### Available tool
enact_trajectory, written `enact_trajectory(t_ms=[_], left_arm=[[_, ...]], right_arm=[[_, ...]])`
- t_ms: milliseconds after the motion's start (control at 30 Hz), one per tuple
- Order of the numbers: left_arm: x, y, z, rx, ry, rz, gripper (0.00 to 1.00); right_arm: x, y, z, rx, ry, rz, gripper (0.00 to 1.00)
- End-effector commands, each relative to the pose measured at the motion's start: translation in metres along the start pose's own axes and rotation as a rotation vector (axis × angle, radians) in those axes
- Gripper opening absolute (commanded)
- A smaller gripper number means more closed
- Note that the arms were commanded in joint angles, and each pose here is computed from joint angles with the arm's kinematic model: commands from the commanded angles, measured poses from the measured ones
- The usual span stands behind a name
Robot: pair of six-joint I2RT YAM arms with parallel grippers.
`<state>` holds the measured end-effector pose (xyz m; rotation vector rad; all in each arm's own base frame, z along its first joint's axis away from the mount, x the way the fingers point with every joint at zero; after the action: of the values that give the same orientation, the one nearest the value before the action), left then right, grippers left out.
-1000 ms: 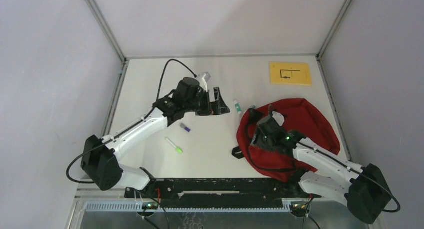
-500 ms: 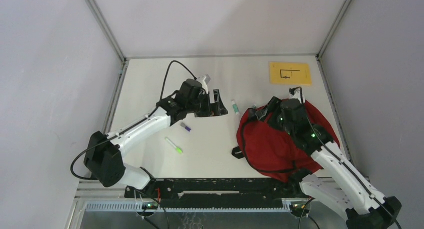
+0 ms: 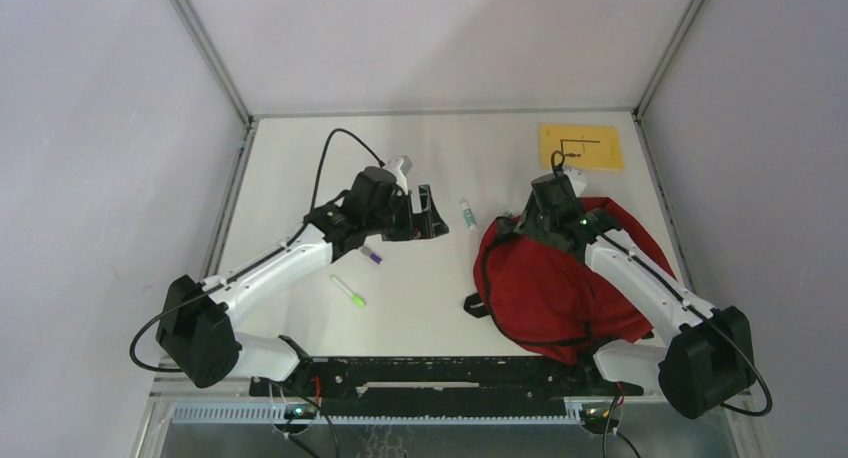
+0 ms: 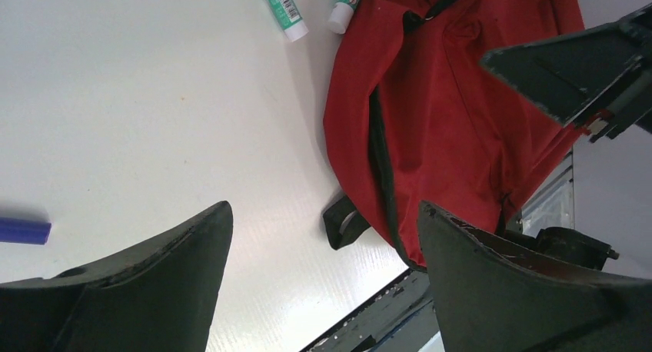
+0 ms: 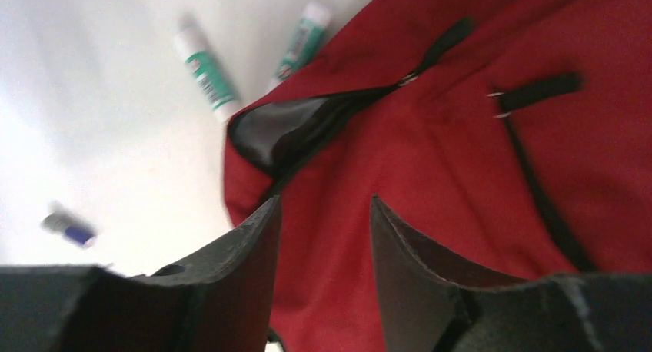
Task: Pack the student bag
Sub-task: Place the book in the student bag.
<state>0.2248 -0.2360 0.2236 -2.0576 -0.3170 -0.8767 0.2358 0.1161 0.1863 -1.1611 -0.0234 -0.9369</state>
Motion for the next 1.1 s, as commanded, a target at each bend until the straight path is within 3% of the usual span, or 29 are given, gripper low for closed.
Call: enact_trajectory(t_ms=[0, 133, 233, 367, 433, 667, 867, 1067], left_arm=[[-0.003, -0.006, -0.003, -0.032, 0.002, -0.025, 0.93], [-0.001, -0.001, -0.007, -0.058, 0.007, -0.021, 0.93], [0.002, 0.003, -0.014, -0.08, 0.022, -0.015, 0.93], [0.003, 0.008, -0.022, -0.104, 0.042, 0.0, 0.92], [0.002, 0.01, -0.023, -0.106, 0.046, 0.01, 0.92], [0.003, 0.018, -0.028, -0.116, 0.048, 0.029, 0.92], [0.004, 0.024, -0.031, -0.125, 0.051, 0.042, 0.92], [0.006, 0.027, -0.032, -0.13, 0.056, 0.051, 0.92]], right_arm=[[0.035, -0.024, -0.029, -0.148, 0.001, -0.207, 0.56], [0.045, -0.02, -0.078, -0.178, 0.217, -0.186, 0.56], [0.035, -0.007, -0.102, -0.202, 0.297, -0.151, 0.49], [0.015, 0.007, -0.102, -0.152, 0.276, -0.011, 0.31], [0.001, 0.007, -0.095, -0.143, 0.225, 0.021, 0.3], [-0.03, 0.017, -0.091, -0.229, 0.107, 0.052, 0.34], [-0.046, 0.027, -0.093, -0.356, -0.005, 0.043, 0.55], [-0.032, 0.012, -0.076, -0.306, -0.014, 0.03, 0.56]])
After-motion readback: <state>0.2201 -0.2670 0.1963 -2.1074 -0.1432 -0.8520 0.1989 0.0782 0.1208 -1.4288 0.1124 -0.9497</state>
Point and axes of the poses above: each gripper's point midway between its finger pads, its own y axis out along the fingers, its own z axis along the line the jaws close on, x = y × z, the point moved 8 cm from there along -y, back along the fingers, and after that the axes turned 15 degrees about y, right-handed, at the moved point
